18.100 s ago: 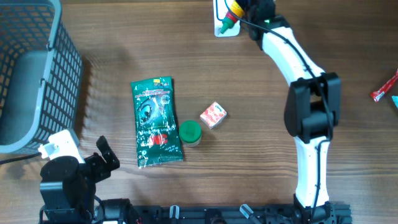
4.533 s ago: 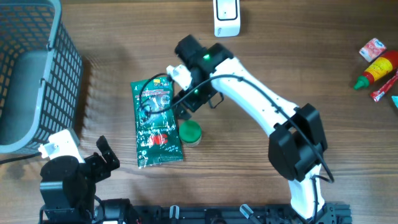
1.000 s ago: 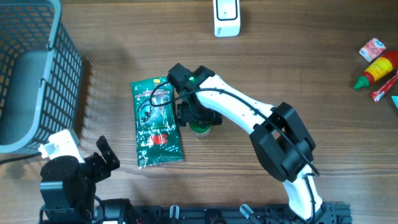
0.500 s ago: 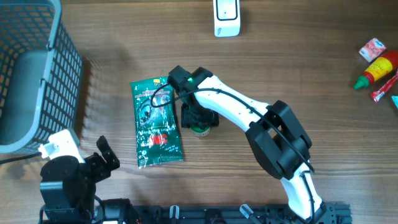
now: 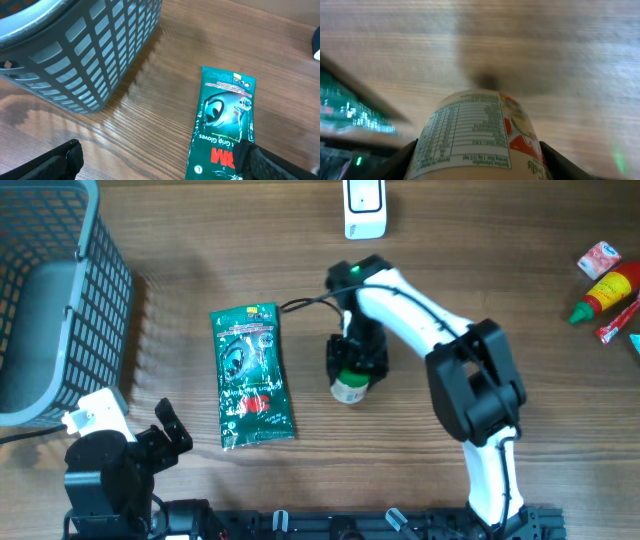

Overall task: Scan the item barcode
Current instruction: 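Lift the jar with the right gripper toward the barcode scanner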

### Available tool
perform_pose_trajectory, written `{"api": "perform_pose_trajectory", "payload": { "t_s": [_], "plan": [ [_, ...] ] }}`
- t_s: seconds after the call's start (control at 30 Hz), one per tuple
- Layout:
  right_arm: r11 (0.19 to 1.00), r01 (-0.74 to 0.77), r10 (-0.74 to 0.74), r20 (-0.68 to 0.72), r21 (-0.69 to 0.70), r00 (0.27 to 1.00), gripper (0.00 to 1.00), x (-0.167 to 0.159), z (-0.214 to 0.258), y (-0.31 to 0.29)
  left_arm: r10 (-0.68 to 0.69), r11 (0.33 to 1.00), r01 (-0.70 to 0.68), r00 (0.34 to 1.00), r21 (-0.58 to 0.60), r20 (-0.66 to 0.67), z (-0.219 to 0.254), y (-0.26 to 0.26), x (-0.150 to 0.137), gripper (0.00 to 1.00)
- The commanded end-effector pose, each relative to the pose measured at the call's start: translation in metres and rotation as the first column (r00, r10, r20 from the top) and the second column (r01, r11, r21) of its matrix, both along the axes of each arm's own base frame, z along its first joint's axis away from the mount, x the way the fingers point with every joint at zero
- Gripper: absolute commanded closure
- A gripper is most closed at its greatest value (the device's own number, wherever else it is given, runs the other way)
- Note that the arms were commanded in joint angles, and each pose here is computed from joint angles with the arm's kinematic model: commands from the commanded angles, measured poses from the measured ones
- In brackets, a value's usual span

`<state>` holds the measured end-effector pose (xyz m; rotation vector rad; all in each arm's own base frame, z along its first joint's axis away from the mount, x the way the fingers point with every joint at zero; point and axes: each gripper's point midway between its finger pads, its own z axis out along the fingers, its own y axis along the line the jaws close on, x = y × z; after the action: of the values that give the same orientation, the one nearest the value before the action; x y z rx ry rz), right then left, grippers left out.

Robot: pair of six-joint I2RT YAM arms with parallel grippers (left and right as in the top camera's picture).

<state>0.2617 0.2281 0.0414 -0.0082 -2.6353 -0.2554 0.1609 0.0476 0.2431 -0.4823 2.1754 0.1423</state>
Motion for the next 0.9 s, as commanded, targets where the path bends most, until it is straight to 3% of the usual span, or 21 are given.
{"api": "perform_pose_trajectory", "payload": {
  "t_s": [0.0,0.33,0.47,0.5,0.87],
  "plan": [
    [0.985,-0.015,0.03,-0.083,0.173,0.996,0.49,-0.006,0.017,0.009,-0.01,1.0,0.01,1.0,-0.001,0.008,0.002,-0.002,0.0,0.0],
    [0.984,-0.025,0.045,-0.112,0.177,0.993,0.46,-0.009,0.021,-0.001,-0.01,1.0,0.01,1.0,-0.001,0.008,0.002,-0.002,0.0,0.0],
    [0.982,-0.047,0.072,-0.136,0.181,0.988,0.49,-0.015,0.031,-0.004,-0.01,1.0,0.01,1.0,-0.002,0.008,0.002,-0.002,0.0,0.0],
    [0.979,-0.057,0.083,-0.126,0.196,0.989,0.52,-0.013,0.035,-0.003,-0.01,1.0,0.01,1.0,-0.001,0.008,0.002,-0.002,0.0,0.0],
    [0.94,-0.055,0.057,0.005,0.336,0.998,0.52,-0.015,0.097,0.012,-0.01,1.0,0.01,1.0,-0.002,0.008,0.002,-0.002,0.0,0.0]
  ]
}}
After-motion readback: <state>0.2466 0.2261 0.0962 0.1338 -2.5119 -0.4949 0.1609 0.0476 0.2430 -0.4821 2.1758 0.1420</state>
